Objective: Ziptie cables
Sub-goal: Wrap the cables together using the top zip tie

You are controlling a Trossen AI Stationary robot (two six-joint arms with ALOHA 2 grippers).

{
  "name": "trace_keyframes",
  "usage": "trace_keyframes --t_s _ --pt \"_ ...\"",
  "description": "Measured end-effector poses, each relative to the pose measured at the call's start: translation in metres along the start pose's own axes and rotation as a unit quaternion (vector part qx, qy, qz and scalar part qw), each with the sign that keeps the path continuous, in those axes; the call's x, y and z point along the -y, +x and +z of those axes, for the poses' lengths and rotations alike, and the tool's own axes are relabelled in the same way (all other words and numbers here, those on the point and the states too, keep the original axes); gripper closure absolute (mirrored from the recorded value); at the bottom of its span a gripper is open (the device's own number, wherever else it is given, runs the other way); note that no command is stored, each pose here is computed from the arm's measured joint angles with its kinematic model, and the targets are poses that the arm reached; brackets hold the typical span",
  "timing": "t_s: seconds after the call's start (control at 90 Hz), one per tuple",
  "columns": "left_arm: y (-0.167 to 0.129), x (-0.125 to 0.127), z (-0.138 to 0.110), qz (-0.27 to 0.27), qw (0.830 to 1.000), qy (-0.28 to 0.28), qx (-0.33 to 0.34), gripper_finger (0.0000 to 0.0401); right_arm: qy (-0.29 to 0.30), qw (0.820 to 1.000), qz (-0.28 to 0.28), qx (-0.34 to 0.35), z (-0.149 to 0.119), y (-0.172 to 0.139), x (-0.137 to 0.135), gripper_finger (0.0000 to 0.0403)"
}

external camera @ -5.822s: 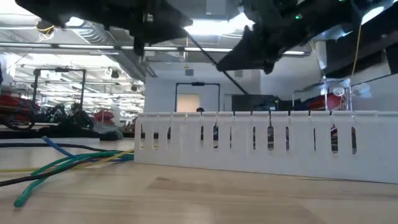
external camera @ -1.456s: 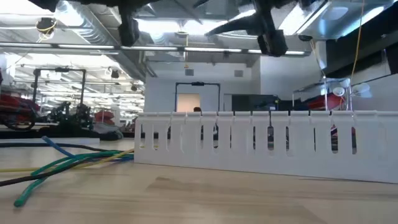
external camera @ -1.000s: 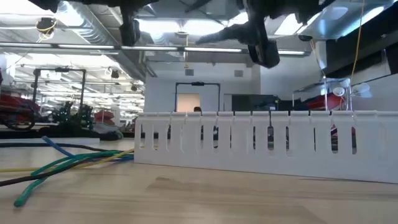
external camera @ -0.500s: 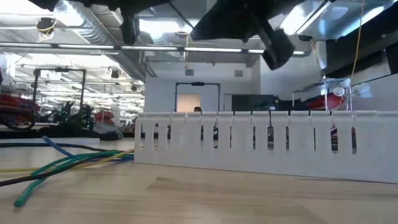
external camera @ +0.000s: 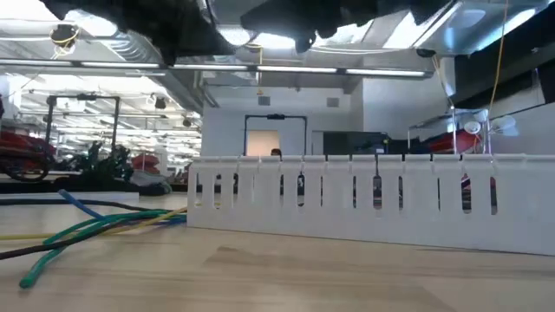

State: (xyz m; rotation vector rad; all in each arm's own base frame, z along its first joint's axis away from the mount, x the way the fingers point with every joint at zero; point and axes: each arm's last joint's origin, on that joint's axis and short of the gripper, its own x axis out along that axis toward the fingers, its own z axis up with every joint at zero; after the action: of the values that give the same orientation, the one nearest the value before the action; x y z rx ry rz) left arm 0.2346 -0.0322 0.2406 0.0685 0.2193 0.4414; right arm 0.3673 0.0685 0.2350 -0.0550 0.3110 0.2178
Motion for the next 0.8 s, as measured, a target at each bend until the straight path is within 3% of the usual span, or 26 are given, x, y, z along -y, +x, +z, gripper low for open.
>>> trace_keyframes --t_s 0.167,0.567,0.8 --pt "0.000 0.000 0.003 0.007 1.000 0.010 0.014 0.0401 0.068 0.998 0.015 0.003 0.000 0.000 0.009 0.0402" --pt "0.010 0.010 -0.015 -0.023 0.998 -0.052 -0.041 0.0401 0.033 0.999 0.012 0.006 0.001 0.000 0.008 0.0403" --pt "0.027 0.022 -0.036 -0.025 0.997 -0.037 -0.070 0.0401 0.038 0.999 0.021 0.017 0.002 0.000 0.008 0.0403"
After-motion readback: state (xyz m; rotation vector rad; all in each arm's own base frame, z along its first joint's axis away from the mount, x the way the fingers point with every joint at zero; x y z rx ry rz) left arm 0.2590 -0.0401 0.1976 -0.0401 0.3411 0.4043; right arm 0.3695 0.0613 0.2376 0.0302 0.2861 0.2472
